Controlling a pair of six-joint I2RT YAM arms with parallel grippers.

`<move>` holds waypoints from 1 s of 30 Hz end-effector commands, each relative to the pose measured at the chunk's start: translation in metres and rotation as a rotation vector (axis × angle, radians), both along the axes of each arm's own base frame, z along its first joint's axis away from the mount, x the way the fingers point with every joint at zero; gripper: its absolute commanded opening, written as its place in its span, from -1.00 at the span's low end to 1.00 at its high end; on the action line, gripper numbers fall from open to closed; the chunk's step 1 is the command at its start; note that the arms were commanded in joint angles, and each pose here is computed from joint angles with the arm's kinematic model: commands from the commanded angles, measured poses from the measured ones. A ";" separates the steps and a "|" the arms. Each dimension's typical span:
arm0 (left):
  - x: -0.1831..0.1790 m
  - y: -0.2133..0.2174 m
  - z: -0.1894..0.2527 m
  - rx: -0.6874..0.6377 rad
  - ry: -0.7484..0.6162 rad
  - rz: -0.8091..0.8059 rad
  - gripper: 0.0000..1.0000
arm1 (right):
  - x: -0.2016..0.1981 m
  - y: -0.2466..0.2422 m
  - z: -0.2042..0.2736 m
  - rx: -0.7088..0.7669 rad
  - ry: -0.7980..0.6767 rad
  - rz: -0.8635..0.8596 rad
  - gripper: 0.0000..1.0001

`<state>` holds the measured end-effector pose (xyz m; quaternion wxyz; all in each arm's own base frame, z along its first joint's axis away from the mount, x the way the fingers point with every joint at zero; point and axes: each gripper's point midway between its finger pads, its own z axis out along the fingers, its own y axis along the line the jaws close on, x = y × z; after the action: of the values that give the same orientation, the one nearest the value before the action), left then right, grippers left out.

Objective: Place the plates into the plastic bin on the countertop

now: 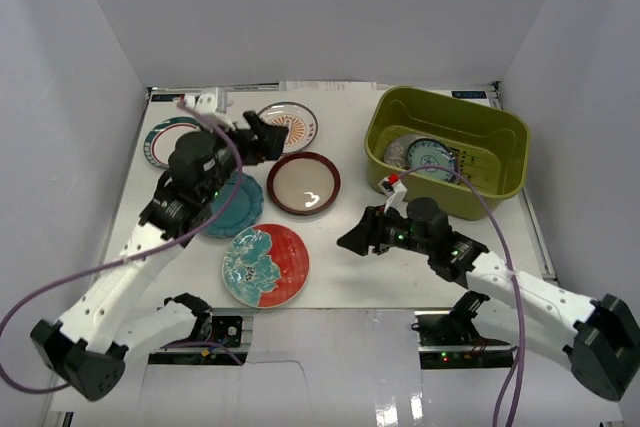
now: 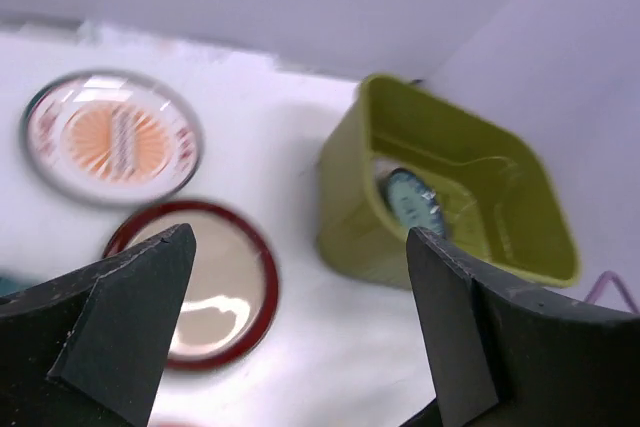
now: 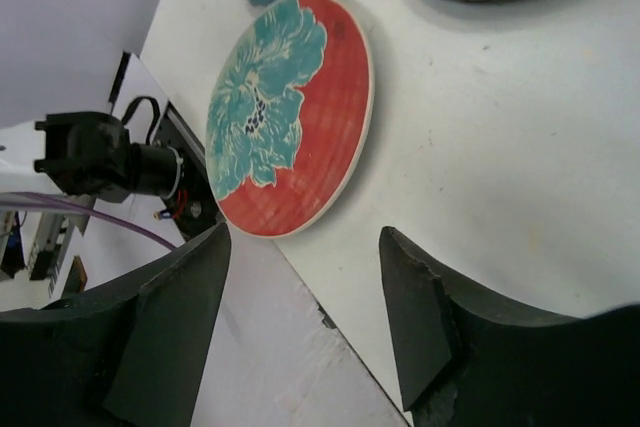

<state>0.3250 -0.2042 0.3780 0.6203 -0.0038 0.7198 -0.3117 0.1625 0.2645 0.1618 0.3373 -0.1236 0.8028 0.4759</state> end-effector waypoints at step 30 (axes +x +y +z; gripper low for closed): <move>-0.110 0.191 -0.347 -0.341 0.819 0.824 0.87 | -0.019 0.128 -0.128 0.043 0.440 -0.007 -0.17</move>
<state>0.2105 -0.0105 0.0370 0.3557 -0.4801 0.7957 -0.0989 0.1376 0.3861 0.0322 0.1558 -0.0228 0.8512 0.5006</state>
